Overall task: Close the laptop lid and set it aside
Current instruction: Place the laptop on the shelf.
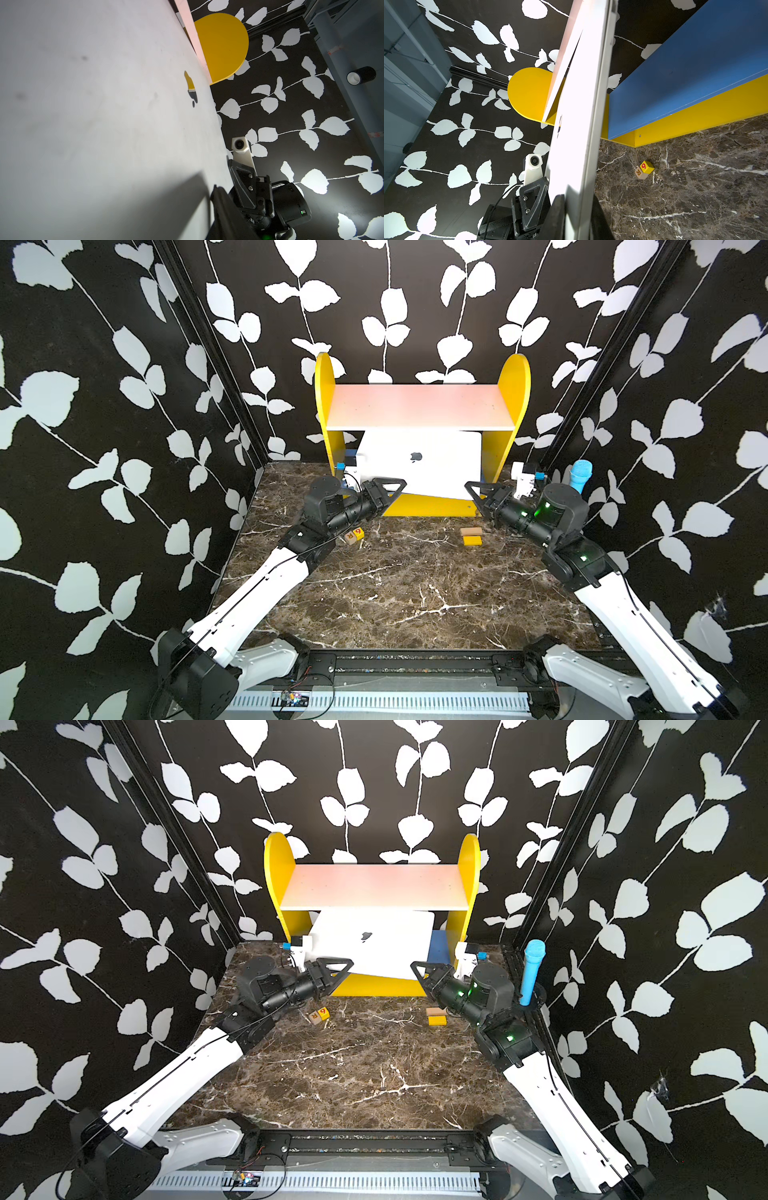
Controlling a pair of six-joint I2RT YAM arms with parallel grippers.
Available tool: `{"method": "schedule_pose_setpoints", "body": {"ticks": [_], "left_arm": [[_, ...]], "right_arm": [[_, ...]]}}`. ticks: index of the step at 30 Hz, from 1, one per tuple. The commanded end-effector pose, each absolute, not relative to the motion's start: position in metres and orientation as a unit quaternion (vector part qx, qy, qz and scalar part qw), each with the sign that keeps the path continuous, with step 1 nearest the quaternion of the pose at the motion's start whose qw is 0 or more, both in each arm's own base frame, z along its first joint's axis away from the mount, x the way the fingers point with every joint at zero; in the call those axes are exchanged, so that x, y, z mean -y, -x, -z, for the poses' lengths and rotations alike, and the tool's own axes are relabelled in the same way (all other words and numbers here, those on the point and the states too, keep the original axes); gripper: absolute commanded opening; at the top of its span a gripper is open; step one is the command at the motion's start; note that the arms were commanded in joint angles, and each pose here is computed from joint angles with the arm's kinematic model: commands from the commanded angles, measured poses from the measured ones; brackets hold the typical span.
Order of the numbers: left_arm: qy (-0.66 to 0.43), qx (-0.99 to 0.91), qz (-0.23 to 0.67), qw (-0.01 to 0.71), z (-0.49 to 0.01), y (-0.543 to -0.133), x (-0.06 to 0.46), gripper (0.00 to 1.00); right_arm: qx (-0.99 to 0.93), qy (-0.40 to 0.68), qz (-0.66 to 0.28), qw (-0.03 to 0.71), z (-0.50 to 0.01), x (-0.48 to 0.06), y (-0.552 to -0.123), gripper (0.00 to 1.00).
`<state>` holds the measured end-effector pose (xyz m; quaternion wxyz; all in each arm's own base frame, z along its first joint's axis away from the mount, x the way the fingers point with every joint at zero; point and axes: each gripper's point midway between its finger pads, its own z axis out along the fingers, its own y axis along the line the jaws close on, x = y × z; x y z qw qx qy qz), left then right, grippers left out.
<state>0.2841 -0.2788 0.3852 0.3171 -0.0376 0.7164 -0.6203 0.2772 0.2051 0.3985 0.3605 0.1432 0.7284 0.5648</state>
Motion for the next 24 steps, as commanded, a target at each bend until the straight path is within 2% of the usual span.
{"method": "schedule_pose_setpoints", "body": {"ticks": [1,24], "left_arm": [[-0.044,-0.619,0.673,0.402,-0.477,-0.256,0.269,0.41],[-0.044,-0.611,0.669,0.422,-0.491,-0.234,0.25,0.4]], "right_arm": [[-0.701,-0.037,-0.588,0.401,-0.435,-0.218,-0.257,0.0],[-0.687,-0.037,-0.607,0.398,-0.447,-0.213,-0.242,0.0]]}}
